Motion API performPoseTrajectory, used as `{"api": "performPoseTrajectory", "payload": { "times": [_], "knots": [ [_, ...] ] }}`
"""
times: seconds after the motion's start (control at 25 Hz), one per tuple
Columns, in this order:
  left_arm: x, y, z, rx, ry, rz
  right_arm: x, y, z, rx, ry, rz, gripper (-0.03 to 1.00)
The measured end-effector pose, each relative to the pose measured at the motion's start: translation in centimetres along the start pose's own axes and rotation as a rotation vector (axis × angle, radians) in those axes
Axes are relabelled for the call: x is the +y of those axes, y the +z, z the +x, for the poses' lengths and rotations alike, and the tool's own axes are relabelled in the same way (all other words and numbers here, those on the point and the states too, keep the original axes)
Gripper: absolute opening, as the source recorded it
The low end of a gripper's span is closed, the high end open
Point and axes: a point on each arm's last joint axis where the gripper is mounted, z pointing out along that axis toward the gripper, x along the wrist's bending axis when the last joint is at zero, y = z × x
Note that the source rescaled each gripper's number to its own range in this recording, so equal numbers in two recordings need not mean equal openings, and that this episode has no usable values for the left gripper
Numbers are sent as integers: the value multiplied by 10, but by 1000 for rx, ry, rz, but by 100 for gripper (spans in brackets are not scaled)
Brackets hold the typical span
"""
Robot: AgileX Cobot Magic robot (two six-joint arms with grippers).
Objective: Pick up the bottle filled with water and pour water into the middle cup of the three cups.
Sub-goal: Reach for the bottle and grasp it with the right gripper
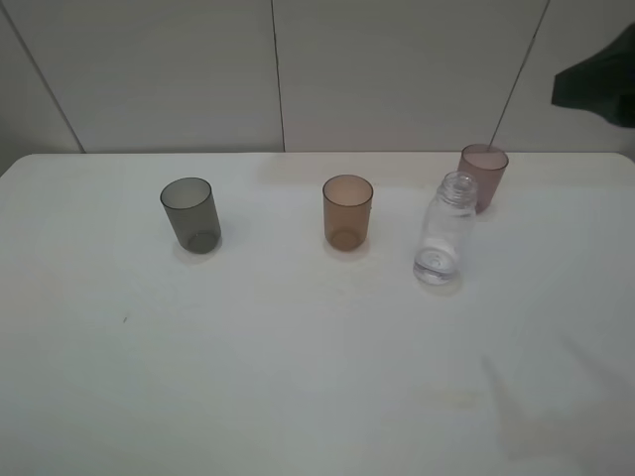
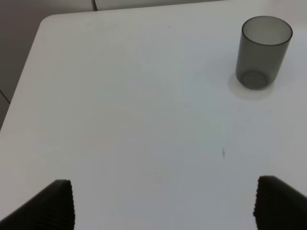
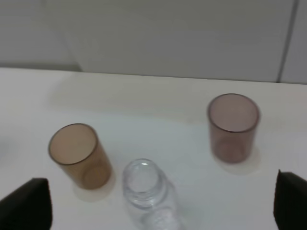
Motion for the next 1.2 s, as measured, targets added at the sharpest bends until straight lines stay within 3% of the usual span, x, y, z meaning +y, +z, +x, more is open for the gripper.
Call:
{"api": "performPoseTrajectory", "payload": {
  "times": [0.2,0.44,0.92,1.2],
  "knots": [
    [0,0,0,0,0,0,-36,27,23,128,-71,-47,100],
    [0,0,0,0,0,0,-82,38,26,197,-44,-161,100],
    [0,0,0,0,0,0,-128,41,19,200,-102,-126,100],
    [0,0,0,0,0,0,-143,39,16,209,-123,-162,100]
  ]
}}
